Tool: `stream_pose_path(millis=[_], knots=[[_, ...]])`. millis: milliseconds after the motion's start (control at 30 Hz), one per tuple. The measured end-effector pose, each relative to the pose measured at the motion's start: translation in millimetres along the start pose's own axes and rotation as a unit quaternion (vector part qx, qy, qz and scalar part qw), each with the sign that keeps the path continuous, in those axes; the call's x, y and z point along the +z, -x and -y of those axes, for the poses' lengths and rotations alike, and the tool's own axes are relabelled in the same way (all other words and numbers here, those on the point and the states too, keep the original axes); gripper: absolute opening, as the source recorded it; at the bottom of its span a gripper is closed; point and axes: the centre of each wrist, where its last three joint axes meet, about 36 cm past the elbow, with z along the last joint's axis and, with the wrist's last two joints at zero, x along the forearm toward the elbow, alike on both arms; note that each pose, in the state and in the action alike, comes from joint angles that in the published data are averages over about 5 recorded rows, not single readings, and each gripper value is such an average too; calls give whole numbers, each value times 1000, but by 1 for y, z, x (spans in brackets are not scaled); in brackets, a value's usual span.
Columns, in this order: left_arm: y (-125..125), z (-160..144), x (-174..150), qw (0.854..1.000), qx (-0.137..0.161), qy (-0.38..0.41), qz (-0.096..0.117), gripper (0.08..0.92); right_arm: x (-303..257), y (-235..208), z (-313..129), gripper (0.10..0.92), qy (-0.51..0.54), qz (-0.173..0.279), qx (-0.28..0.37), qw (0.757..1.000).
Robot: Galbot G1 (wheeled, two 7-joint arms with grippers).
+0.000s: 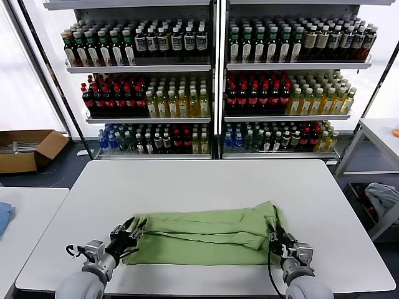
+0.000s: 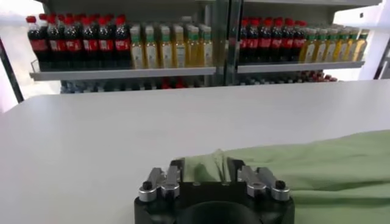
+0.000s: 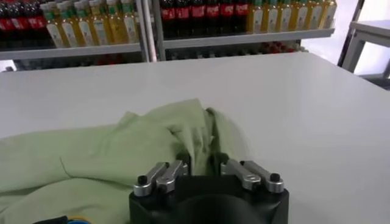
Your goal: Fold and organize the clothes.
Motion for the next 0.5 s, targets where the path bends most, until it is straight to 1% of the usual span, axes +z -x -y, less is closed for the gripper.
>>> stream_pose_path(millis=[200,300,400,500], knots=[[-13,8,-7,1000,-15,-10,7,723,-27,-26,8,633,7,37,3,999],[-18,12,-7,1000,-22,-21,8,792,-38,-39,8,719,12,55,-1,998],[-22,16,-6,999,-27,-34,7,818,-47,-50,5,790,16,71,-6,997],[-24,20,-5,998,-30,-47,5,822,-54,-57,3,818,19,83,-11,996]])
